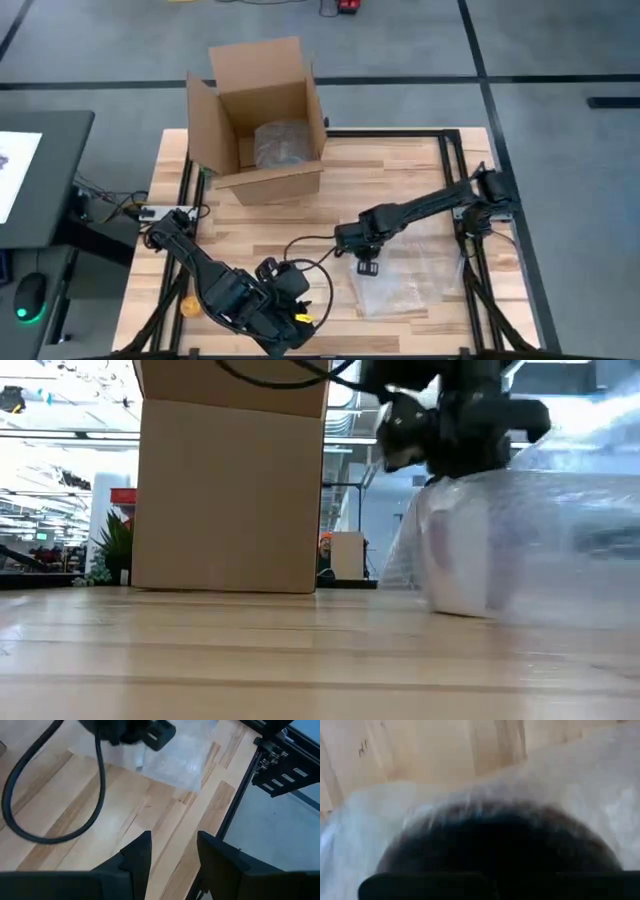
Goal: Wrap mug
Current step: Wrap the purple mug with the bubble wrap
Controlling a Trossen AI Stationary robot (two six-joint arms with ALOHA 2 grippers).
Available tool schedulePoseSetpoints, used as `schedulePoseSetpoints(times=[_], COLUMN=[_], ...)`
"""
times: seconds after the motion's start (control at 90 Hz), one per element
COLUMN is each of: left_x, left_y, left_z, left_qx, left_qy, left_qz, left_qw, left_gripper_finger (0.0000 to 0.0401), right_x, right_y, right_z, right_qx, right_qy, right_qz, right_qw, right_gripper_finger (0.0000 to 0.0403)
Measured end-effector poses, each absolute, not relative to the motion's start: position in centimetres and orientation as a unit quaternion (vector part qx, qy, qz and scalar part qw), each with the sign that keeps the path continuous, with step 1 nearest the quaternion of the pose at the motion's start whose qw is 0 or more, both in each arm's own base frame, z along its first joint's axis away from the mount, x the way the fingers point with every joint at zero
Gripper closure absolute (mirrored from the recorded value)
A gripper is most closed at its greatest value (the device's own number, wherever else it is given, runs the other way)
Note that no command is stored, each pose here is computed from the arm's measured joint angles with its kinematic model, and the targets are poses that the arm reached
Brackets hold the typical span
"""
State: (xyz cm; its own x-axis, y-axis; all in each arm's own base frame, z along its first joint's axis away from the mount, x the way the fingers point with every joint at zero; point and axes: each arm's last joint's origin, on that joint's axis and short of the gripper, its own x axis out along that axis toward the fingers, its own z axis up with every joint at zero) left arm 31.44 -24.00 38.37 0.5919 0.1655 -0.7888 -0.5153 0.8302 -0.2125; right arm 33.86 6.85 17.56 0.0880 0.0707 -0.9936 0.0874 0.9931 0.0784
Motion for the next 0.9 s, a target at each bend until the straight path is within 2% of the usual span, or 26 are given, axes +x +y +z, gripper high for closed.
schedulePoseSetpoints(times=[0.211, 0.311, 0.522, 0.767, 0.9], left_x=[31.4, 31.5, 31.5, 31.5, 31.5], left_y=[-24.1, -24.1, -24.1, -24.1, -24.1], left_z=[38.4, 38.4, 38.4, 38.4, 38.4], left_qx=[-0.217, -0.217, -0.217, -0.217, -0.217], left_qy=[0.405, 0.405, 0.404, 0.404, 0.404], left_qz=[0.194, 0.194, 0.194, 0.193, 0.193], left_qw=[0.867, 0.867, 0.867, 0.867, 0.867], left_gripper_finger=[0.0262, 0.0262, 0.0262, 0.0262, 0.0262], right_x=[34.4, 34.9, 34.9, 33.9, 33.1], right_y=[7.5, 7.9, 7.9, 7.7, 7.6], right_z=[16.1, 16.0, 16.2, 19.0, 21.5], right_qx=[0.027, 0.027, 0.029, 0.028, 0.032], right_qy=[0.68, 0.66, 0.656, 0.662, 0.644], right_qz=[0.009, 0.02, 0.022, 0.02, 0.022], right_qw=[0.733, 0.751, 0.754, 0.749, 0.764], right_gripper_finger=[0.0403, 0.0402, 0.0402, 0.0402, 0.0402])
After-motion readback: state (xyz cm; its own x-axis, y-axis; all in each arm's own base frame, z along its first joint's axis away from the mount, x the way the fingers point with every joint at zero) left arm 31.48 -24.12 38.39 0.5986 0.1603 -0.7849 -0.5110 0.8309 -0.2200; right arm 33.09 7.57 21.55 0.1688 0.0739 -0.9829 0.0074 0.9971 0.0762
